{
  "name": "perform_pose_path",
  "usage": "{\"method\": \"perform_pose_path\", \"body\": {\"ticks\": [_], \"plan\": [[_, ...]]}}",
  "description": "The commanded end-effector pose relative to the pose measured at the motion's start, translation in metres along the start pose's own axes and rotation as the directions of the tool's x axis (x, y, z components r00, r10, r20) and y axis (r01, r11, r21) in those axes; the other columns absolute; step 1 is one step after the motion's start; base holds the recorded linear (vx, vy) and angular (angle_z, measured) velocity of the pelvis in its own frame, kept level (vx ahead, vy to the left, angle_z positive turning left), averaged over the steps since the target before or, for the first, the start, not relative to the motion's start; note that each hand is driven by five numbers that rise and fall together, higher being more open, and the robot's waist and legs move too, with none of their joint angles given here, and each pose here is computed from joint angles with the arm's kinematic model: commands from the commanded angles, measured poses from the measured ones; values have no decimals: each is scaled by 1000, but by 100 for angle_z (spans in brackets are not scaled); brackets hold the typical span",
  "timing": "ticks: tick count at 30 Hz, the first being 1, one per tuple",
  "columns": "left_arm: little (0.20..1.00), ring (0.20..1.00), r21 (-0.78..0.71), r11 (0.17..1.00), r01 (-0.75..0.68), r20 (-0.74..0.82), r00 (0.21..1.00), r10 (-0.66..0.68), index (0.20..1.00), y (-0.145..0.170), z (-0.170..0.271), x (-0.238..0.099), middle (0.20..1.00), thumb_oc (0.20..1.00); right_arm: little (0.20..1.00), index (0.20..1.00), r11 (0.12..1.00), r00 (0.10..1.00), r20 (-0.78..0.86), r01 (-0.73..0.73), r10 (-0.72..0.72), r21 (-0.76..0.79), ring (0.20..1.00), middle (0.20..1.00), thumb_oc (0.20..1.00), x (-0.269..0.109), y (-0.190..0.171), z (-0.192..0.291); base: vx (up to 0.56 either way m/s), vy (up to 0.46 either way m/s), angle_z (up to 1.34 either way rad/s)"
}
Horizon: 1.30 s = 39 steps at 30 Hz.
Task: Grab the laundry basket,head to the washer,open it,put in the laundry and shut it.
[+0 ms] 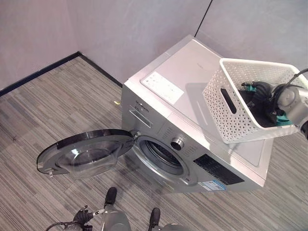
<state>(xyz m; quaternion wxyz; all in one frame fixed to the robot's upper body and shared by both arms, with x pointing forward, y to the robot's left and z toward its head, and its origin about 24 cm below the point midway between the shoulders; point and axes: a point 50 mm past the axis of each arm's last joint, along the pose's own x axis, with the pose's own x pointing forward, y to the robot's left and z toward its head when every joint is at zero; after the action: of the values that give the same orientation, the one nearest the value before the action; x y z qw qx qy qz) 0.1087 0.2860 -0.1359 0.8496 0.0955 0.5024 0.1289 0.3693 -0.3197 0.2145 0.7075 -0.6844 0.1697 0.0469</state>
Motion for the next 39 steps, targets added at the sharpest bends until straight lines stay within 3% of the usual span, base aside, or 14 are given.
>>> {"method": "perform_pose_path", "body": {"ticks": [1,14,15,16,17,18,19,24,30,35,39], "plan": [[1000,1000,20,1000,-5,95,995,3,1000,9,29,4,1000,1000,1000,1000,996,994,-108,23,-32,-84,1000,1000,1000,-15,-25,-26,12,-26,11],[1000,1000,18,999,33,198,980,-36,1000,0,56,4,1000,1000,1000,1000,992,980,-164,-99,112,83,1000,1000,1000,-3,38,-45,-12,-12,1],[1000,1000,17,999,33,201,979,-36,1000,0,56,4,1000,1000,868,868,990,980,-163,-100,115,95,868,868,868,-3,40,-46,0,0,0],[1000,1000,14,999,36,203,979,-38,1000,0,56,3,1000,1000,605,605,989,980,-157,-105,121,105,605,605,605,-2,43,-44,0,0,0],[1000,1000,19,999,37,200,979,-40,1000,-1,55,3,1000,1000,573,573,987,980,-151,-115,132,113,573,573,573,-1,48,-44,-15,-12,-5],[1000,1000,17,999,35,202,979,-38,1000,-1,55,3,1000,1000,473,473,985,979,-154,-114,133,127,473,473,473,-1,51,-45,0,0,0],[1000,1000,21,999,38,200,979,-41,1000,-2,55,3,1000,1000,200,200,983,978,-153,-119,141,143,200,200,200,0,56,-46,0,0,0],[1000,1000,13,999,33,190,981,-35,1000,-2,51,4,1000,1000,200,200,975,980,-129,-128,153,182,200,200,200,4,70,-39,-1,0,-1],[1000,1000,-4,1000,22,172,985,-21,1000,-3,47,4,1000,1000,200,200,974,994,-69,-64,81,216,200,200,200,10,58,-20,-2,5,-2],[1000,1000,0,1000,11,173,985,-10,1000,-2,47,5,1000,1000,200,200,951,996,-39,93,-86,296,200,200,200,7,20,-13,9,9,-9],[1000,1000,19,1000,-1,179,984,-3,1000,1,48,4,1000,1000,200,200,877,966,-58,252,-251,409,200,200,200,-3,-17,-19,32,6,-6]]}}
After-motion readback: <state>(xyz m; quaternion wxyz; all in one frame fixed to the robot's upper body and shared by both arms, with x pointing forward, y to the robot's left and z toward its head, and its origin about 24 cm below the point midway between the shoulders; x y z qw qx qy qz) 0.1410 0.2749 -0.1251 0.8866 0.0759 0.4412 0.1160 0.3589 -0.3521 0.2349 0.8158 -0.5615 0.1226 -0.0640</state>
